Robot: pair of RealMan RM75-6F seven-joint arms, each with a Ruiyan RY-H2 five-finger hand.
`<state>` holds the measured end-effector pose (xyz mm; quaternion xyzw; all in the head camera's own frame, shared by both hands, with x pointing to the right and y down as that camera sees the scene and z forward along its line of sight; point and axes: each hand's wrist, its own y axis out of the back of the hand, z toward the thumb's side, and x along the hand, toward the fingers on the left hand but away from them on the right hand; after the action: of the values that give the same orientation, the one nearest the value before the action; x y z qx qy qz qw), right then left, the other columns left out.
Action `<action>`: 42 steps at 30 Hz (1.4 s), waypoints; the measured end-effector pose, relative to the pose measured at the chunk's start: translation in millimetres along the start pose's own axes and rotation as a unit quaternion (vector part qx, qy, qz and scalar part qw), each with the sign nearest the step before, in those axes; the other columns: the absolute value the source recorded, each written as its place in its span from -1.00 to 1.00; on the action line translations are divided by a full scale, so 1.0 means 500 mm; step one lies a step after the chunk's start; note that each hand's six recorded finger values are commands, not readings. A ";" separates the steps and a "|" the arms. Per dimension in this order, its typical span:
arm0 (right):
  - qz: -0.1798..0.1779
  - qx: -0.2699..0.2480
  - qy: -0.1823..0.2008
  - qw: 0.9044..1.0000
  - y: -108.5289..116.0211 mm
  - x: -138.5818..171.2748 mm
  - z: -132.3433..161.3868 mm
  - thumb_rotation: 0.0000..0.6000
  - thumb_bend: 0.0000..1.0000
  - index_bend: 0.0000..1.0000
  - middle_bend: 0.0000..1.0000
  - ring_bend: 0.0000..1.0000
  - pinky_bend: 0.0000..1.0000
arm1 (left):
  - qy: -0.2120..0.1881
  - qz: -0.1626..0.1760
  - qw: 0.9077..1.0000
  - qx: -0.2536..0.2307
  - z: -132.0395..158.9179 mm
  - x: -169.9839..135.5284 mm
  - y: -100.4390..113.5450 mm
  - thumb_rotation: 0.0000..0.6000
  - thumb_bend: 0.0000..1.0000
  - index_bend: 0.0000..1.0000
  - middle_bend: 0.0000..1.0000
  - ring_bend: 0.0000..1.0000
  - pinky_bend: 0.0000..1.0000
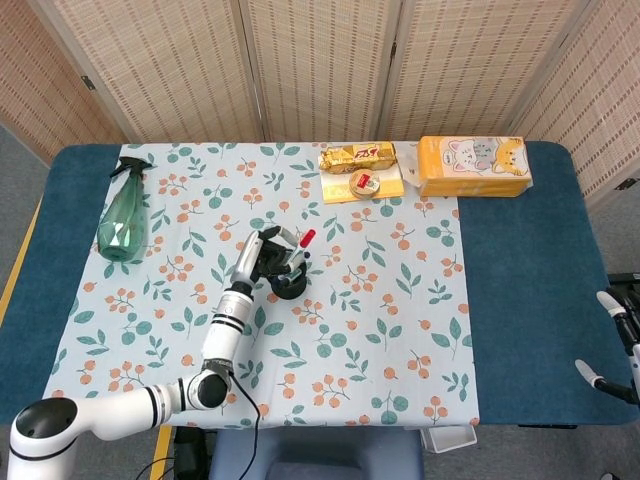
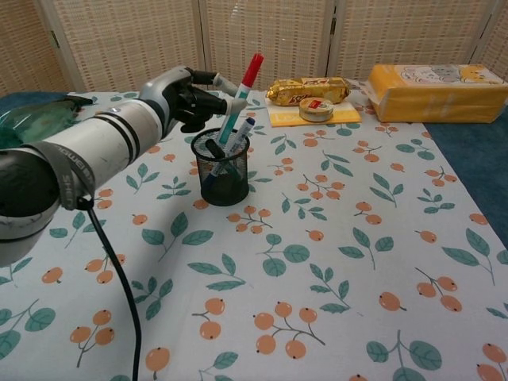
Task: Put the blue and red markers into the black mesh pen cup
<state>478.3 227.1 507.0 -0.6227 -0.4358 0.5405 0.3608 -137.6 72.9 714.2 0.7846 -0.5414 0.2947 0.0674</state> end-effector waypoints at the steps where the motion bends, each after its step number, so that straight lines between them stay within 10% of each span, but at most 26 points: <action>1: -0.001 0.000 0.000 1.000 0.001 0.001 0.000 1.00 -0.61 -0.87 -0.87 -0.94 -1.00 | 0.000 -0.006 1.000 0.003 -0.006 0.000 -0.003 1.00 -0.36 -0.25 1.00 0.89 0.99; 7: -0.004 0.001 -0.001 1.000 0.002 0.003 -0.001 1.00 -0.61 -0.87 -0.87 -0.94 -1.00 | -0.006 -0.016 0.999 0.028 -0.017 -0.002 0.001 1.00 -0.60 -0.72 1.00 0.83 0.94; 14: -0.001 0.004 -0.001 1.000 -0.001 0.002 0.000 1.00 -0.61 -0.87 -0.87 -0.94 -1.00 | -0.025 -0.014 0.998 0.052 0.001 -0.023 0.037 1.00 -0.63 -0.79 0.99 0.76 0.91; 21: -0.002 0.006 -0.003 1.000 -0.003 0.001 0.002 1.00 -0.61 -0.87 -0.87 -0.94 -1.00 | -0.067 -0.002 0.979 0.195 0.036 -0.106 0.159 1.00 -0.72 -0.99 0.56 0.29 0.70; 24: 0.000 0.009 -0.003 1.000 -0.008 -0.002 0.005 1.00 -0.61 -0.87 -0.87 -0.94 -1.00 | -0.073 0.011 0.954 0.292 0.046 -0.171 0.240 1.00 -0.73 -1.00 0.26 0.00 0.55; 33: 0.013 0.024 -0.013 1.000 -0.030 -0.015 0.014 1.00 -0.61 -0.87 -0.85 -0.94 -1.00 | 0.001 0.022 0.815 0.579 -0.031 -0.421 0.411 1.00 -0.75 -1.00 -0.93 -0.80 -0.07; 42: 0.023 0.039 -0.024 0.999 -0.047 -0.031 0.013 1.00 -0.61 -0.87 -0.81 -0.94 -1.00 | 0.058 0.111 0.721 0.682 -0.134 -0.562 0.522 1.00 -0.75 -1.00 -1.00 -0.96 -0.16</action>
<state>467.9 220.7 533.0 -0.6050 -0.4085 0.5800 0.3615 -463.1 223.4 562.8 0.5345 -0.2723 0.6345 -0.4874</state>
